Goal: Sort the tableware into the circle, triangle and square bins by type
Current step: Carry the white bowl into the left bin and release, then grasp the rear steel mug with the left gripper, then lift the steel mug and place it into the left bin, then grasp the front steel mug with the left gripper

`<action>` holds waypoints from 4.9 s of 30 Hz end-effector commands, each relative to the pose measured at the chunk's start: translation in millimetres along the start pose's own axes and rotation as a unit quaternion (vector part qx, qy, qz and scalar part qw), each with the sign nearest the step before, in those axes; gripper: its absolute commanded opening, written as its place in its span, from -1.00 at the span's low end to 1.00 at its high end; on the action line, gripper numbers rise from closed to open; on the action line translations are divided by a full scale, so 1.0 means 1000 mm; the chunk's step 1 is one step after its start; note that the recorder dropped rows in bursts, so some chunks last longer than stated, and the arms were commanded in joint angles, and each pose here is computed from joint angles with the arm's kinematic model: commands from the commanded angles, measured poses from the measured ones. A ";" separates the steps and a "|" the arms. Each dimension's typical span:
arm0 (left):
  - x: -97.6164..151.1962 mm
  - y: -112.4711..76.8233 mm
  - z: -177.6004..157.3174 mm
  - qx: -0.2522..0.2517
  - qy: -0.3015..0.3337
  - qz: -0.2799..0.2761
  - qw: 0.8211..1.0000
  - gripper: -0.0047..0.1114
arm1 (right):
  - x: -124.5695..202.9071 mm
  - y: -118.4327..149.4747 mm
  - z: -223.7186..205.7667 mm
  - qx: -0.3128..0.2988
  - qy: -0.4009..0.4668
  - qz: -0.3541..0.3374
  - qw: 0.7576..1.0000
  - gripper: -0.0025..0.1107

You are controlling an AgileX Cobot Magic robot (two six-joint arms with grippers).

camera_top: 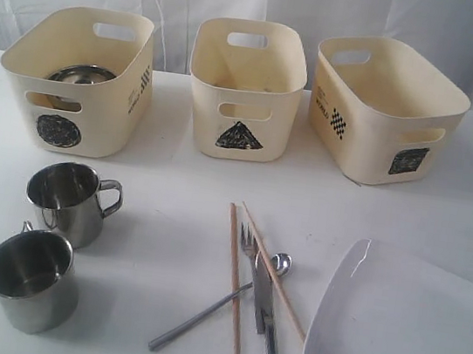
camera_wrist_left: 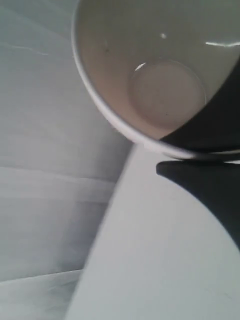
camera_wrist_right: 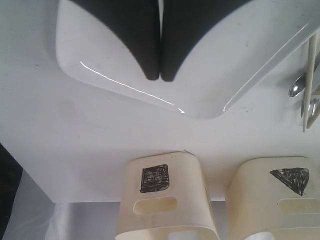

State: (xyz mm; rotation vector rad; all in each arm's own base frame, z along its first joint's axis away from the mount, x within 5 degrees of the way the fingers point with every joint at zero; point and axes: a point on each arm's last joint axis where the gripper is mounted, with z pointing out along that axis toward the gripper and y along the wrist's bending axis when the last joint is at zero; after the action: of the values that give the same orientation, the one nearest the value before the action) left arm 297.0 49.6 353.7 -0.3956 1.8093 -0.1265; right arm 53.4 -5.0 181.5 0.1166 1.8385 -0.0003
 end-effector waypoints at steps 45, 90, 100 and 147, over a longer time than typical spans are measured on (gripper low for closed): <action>0.071 -0.062 0.013 0.056 0.500 0.232 0.833 0.16 | 0.000 0.000 0.000 0.002 -0.005 0.002 1.000 -0.96; -0.011 -0.086 -0.011 0.130 -0.028 0.328 0.935 -0.92 | 0.000 0.000 0.000 0.002 -0.005 0.002 1.000 -0.96; 0.027 -0.080 0.099 0.072 -0.123 0.268 0.953 -0.92 | 0.000 0.000 0.000 0.002 -0.005 0.002 1.000 -0.96; 0.159 -0.053 0.002 0.218 0.652 0.207 0.696 0.03 | 0.000 0.000 0.000 0.002 -0.005 0.002 1.000 -0.96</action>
State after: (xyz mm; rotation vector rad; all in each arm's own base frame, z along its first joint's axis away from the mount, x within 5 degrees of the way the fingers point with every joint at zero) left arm 282.9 -53.1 241.7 0.6995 3.0505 -0.6028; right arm 53.4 -5.0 181.5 0.1185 1.8384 0.0011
